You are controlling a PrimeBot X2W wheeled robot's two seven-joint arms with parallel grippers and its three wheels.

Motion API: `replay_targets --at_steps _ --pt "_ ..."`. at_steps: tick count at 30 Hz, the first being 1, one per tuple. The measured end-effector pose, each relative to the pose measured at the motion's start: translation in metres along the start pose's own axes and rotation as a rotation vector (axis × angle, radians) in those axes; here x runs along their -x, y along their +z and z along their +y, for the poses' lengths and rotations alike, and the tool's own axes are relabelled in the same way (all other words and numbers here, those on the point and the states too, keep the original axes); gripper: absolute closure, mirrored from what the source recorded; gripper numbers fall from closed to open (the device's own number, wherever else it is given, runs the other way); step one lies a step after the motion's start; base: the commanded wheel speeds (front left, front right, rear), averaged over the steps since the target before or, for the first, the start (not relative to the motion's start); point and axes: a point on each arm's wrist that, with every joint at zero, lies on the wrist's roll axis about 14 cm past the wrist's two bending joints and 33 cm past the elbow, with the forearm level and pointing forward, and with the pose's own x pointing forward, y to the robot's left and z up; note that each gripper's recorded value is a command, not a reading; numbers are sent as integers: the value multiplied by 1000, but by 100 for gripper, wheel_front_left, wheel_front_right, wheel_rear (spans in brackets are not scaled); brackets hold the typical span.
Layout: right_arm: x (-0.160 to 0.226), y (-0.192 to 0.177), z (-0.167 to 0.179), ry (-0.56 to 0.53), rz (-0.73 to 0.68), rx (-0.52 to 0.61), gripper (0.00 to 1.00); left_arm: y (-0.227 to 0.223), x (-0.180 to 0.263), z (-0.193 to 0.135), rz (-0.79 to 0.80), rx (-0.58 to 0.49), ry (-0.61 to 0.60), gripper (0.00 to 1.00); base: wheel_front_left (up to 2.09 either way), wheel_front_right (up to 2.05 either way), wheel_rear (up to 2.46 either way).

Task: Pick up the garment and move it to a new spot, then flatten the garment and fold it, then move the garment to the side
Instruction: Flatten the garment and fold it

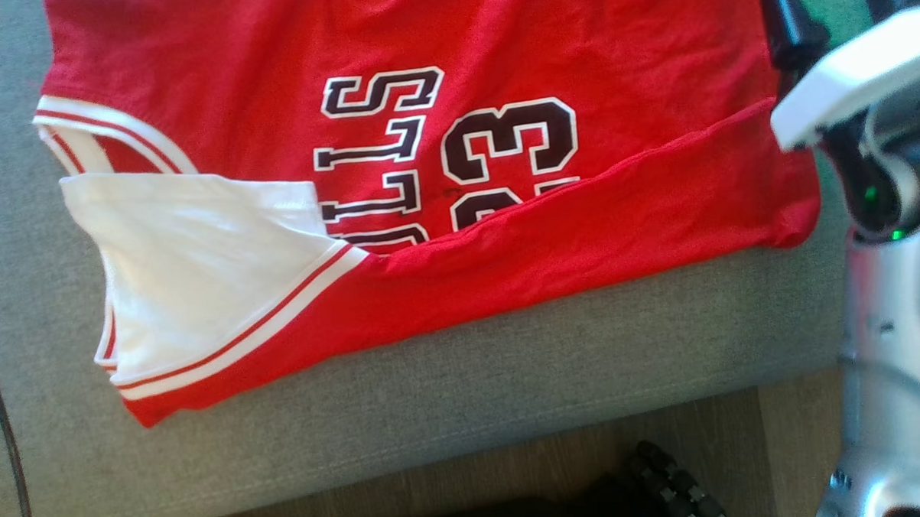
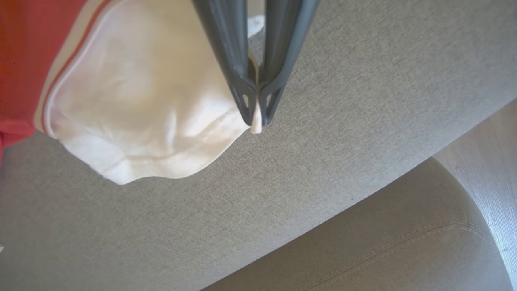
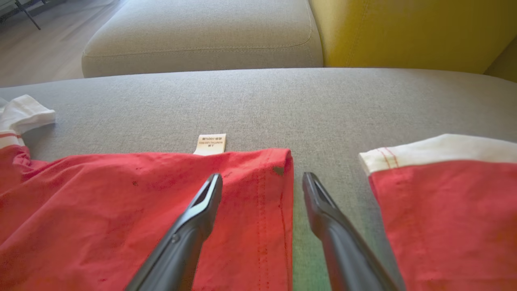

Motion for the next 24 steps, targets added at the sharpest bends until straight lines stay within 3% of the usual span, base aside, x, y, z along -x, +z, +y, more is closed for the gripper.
replay_targets --at_steps 22,24 --pt "-42 -19 16 39 200 -108 0 -4 22 5 8 2 7 100 0 0 0" --pt "-45 -19 18 44 200 -110 6 -4 23 7 5 -1 11 100 0 0 0"
